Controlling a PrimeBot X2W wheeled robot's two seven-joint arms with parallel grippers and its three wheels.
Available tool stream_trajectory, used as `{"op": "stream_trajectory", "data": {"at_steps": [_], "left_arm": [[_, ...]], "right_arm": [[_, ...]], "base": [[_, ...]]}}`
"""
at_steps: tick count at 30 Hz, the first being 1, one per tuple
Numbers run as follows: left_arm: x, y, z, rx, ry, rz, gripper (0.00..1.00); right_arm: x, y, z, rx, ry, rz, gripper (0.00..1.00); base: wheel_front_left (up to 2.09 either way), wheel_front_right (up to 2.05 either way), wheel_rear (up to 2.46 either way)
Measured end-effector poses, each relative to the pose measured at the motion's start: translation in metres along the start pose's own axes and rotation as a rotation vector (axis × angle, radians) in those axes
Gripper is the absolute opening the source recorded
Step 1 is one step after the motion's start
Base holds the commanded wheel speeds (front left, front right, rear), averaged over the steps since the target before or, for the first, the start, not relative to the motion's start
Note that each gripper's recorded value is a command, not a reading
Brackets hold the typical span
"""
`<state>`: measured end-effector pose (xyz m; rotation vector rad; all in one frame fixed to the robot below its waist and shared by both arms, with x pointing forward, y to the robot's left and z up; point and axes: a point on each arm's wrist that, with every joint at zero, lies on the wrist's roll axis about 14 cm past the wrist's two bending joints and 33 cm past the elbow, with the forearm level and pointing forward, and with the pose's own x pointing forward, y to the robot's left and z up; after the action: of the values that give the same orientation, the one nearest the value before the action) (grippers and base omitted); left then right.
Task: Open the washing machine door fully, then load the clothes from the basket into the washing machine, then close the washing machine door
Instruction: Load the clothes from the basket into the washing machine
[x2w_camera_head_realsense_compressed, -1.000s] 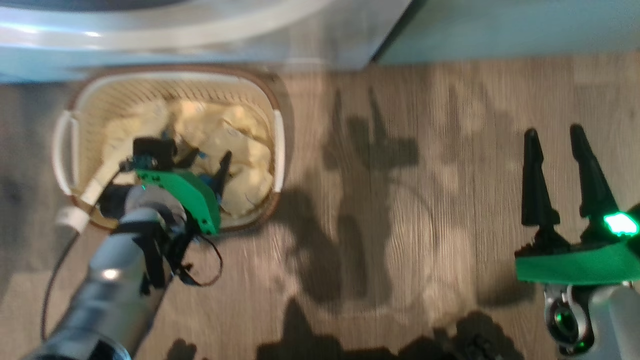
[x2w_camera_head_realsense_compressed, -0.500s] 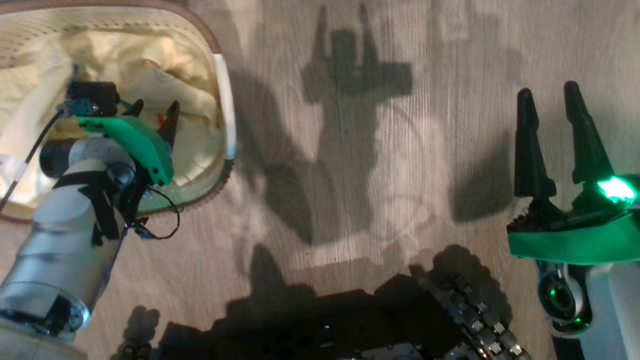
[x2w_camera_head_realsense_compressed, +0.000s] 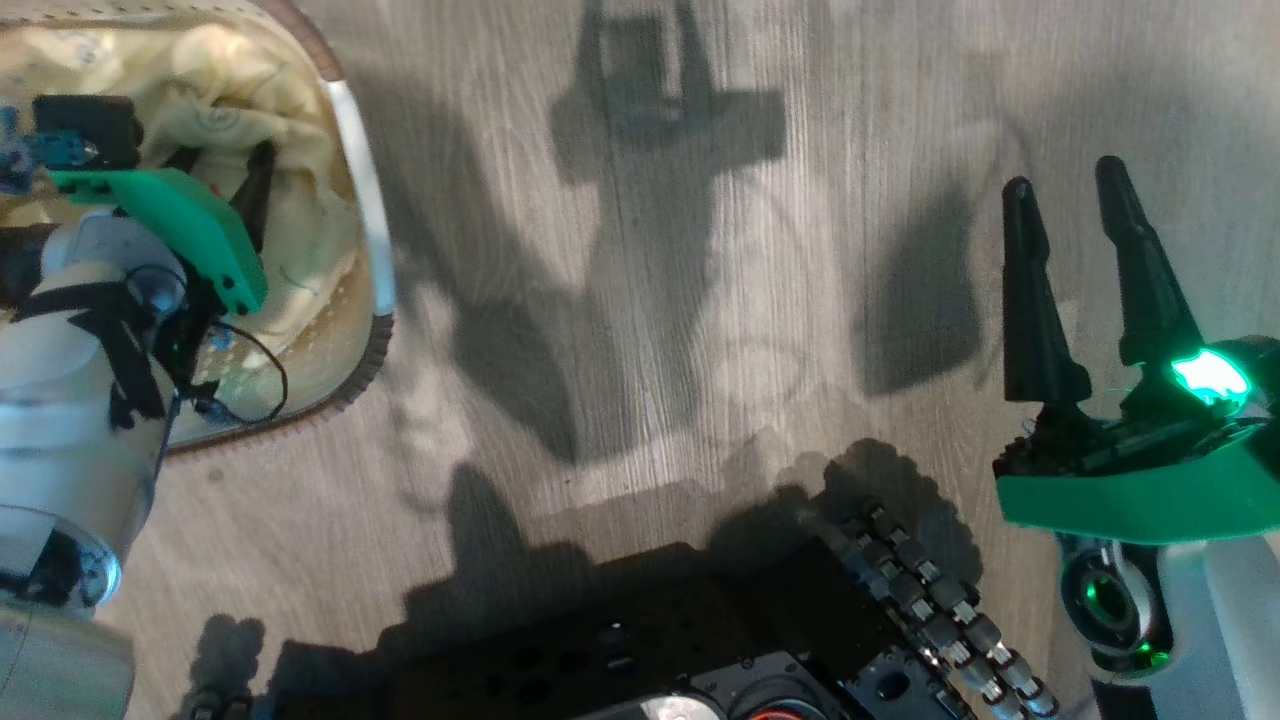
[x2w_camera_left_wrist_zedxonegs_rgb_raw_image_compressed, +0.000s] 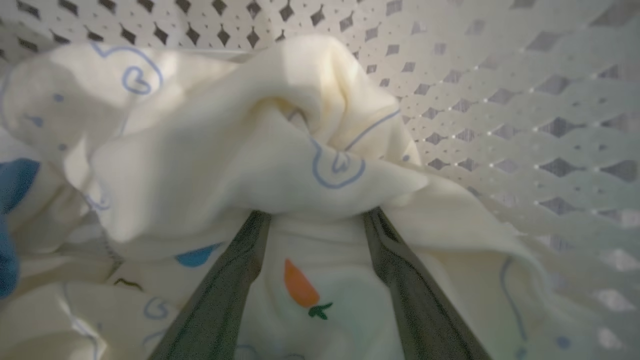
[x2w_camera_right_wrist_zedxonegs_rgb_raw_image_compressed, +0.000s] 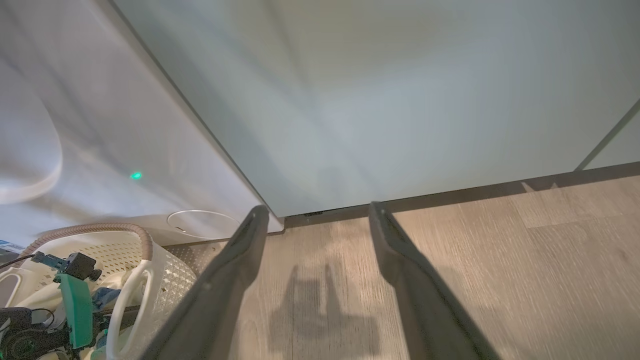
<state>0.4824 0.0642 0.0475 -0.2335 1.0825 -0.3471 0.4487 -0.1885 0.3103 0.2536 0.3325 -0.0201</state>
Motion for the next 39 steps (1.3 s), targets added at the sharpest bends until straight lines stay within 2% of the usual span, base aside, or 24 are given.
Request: {"op": "stream_trajectory", "data": {"at_steps": [6, 7, 8, 9, 18, 28, 34, 39], "left_arm": [[0.005, 0.004, -0.007, -0.006, 0.027, 0.021, 1.0], [0.005, 0.004, -0.008, -0.008, 0.031, 0.023, 0.92], [0.005, 0.004, -0.008, -0.009, 0.034, 0.026, 0.36], [0.005, 0.004, -0.009, -0.008, 0.036, 0.028, 0.0], [0.001, 0.001, -0.005, 0.014, 0.012, 0.027, 0.0], [-0.025, -0.004, 0.01, 0.069, -0.05, 0.027, 0.0], [-0.044, -0.008, 0.029, 0.077, -0.109, 0.028, 0.0], [-0.068, -0.016, 0.067, 0.08, -0.234, 0.033, 0.0]], "right_arm": [[-0.001, -0.005, -0.002, -0.006, 0.007, -0.016, 1.0], [-0.001, -0.005, -0.002, -0.005, 0.007, -0.014, 1.0], [-0.001, -0.004, -0.002, -0.005, 0.006, -0.013, 1.0], [-0.001, -0.004, -0.002, -0.005, 0.005, -0.013, 1.0], [-0.001, -0.002, 0.004, -0.004, -0.009, -0.007, 1.0], [0.0, 0.004, 0.022, -0.006, -0.061, 0.011, 1.0], [-0.001, 0.007, 0.038, -0.02, -0.101, 0.018, 1.0], [-0.002, 0.012, 0.054, -0.036, -0.142, 0.031, 1.0]], "base": [[0.0, 0.0, 0.0], [0.0, 0.0, 0.0], [0.0, 0.0, 0.0], [0.0, 0.0, 0.0], [0.0, 0.0, 0.0], [0.0, 0.0, 0.0], [0.0, 0.0, 0.0], [0.0, 0.0, 0.0]]}}
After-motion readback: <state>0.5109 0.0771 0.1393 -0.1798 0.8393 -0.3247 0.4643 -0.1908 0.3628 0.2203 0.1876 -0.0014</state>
